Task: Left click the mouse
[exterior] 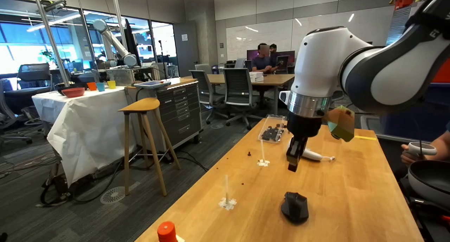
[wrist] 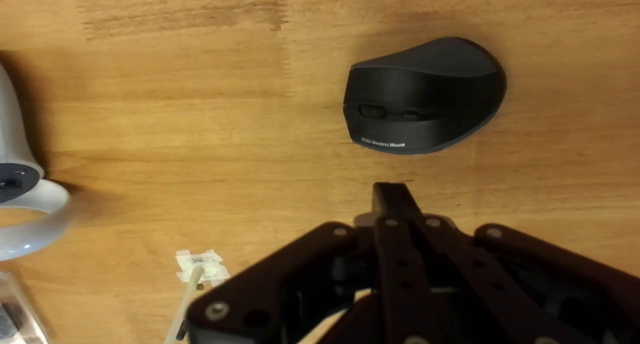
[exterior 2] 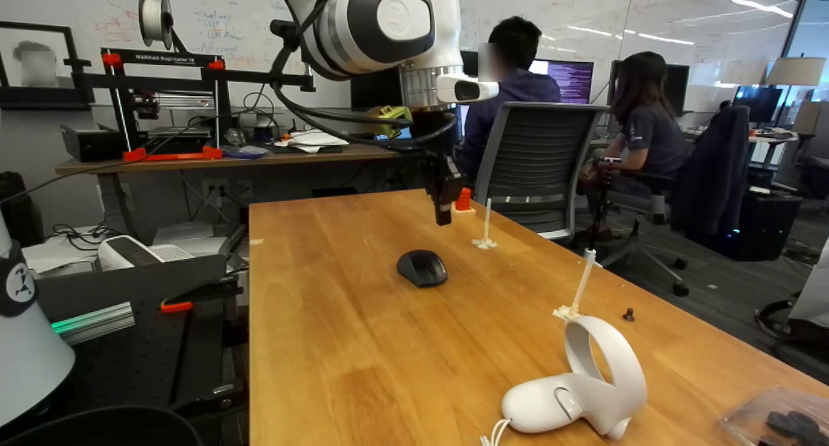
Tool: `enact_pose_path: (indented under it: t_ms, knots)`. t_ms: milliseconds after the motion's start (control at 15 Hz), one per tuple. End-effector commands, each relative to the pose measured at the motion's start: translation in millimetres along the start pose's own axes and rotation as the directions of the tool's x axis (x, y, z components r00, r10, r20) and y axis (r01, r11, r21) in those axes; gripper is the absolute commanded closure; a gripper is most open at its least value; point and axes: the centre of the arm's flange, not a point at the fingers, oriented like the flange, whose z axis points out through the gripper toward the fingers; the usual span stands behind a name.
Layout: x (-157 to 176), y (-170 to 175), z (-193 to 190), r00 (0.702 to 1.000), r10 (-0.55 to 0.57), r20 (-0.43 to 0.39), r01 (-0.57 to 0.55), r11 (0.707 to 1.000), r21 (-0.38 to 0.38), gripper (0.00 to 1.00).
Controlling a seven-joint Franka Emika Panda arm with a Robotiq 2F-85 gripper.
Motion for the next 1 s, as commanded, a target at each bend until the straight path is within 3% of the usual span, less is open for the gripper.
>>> enact_pose_path:
  t_ms: [0, 933]
  knots:
    - [2.3, -6.4, 17.0, 1.0, 0.004, -0.013, -0.004, 1.0, -0.017, 1.0]
    - [5.0, -13.2, 61.9, 0.999, -0.026, -0.042, 0.024, 0.999, -0.033, 1.0]
